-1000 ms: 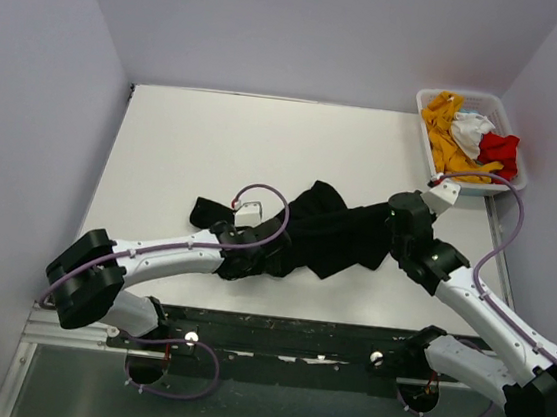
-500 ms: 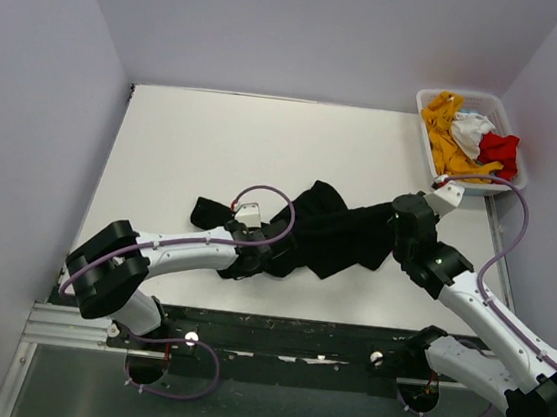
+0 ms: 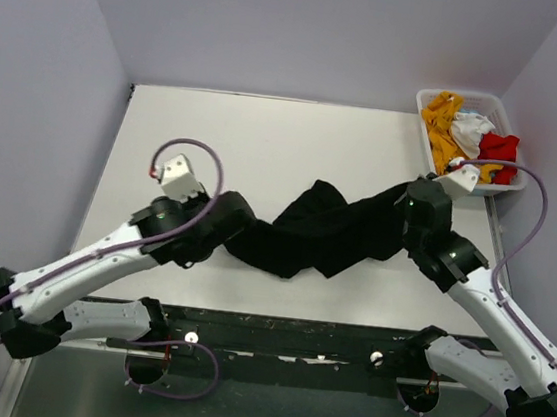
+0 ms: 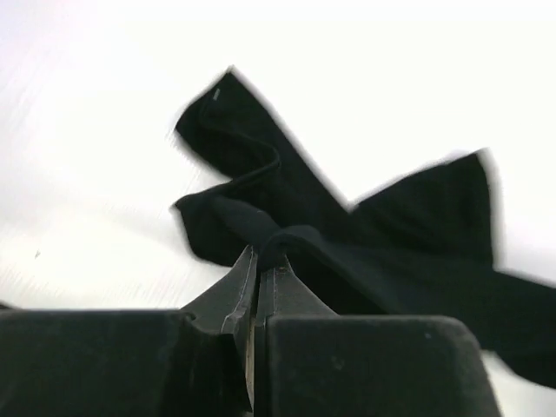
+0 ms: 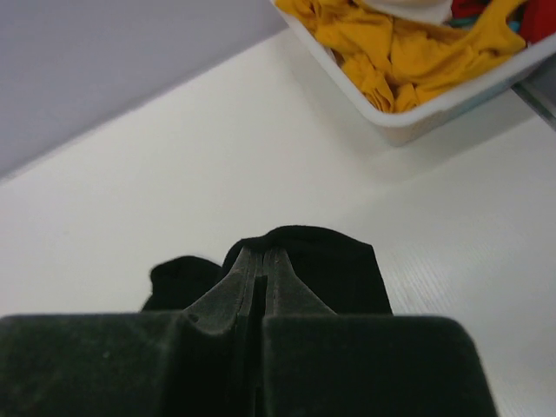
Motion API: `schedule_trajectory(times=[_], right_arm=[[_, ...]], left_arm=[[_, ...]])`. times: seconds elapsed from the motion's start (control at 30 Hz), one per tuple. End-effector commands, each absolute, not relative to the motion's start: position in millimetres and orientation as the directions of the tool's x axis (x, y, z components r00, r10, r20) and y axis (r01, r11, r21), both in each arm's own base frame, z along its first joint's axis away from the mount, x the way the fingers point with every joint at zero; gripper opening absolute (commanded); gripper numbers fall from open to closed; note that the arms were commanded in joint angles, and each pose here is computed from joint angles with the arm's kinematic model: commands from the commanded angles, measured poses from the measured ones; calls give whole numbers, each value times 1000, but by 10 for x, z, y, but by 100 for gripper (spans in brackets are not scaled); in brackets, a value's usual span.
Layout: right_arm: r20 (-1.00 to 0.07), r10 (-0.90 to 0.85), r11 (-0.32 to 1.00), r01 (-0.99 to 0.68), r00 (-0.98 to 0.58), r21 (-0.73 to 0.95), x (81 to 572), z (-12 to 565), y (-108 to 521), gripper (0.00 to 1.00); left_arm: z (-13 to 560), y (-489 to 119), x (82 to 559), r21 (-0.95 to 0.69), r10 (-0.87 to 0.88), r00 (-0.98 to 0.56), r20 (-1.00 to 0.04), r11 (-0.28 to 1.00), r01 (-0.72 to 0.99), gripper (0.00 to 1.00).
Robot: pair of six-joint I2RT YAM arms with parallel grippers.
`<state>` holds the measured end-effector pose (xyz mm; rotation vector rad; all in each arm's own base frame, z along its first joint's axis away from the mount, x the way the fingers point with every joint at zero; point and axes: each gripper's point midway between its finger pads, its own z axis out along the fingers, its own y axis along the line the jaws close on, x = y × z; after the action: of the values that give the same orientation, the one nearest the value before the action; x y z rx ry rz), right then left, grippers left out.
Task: Fold and stack the t-shirts
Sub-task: Flatten out the tshirt
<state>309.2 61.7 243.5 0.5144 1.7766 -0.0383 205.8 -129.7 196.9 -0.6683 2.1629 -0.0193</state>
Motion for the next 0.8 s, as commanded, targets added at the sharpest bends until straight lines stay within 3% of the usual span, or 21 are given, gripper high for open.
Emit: schedule_trajectory(times=[0.0,0.13,0.3,0.53,0.77], right_arm=[[-933,361,884,317,4,343,3135,3378,564,1],[-915,384,892,204,127,403,3050,4141,565,1],[-894,394,910,47,212,413,2897,4860,634,1],[-931,271,945,115,244,305,3295,5254,749,1],[-956,161,943,246,247,222,4230,5176,821,1]], left_arm=[[3087,-650,2083,-365,-476,-208,-854,835,-412,0],[3822,-447,2048,-507,-534,-43,-845,824,-254,0],[4508,-270,1944,-548,-540,118,-833,835,-53,0],[5104,-172,2184,-398,-345,258,-902,897,-192,0],[5095,-211,3228,-255,-226,137,-964,932,-256,0]])
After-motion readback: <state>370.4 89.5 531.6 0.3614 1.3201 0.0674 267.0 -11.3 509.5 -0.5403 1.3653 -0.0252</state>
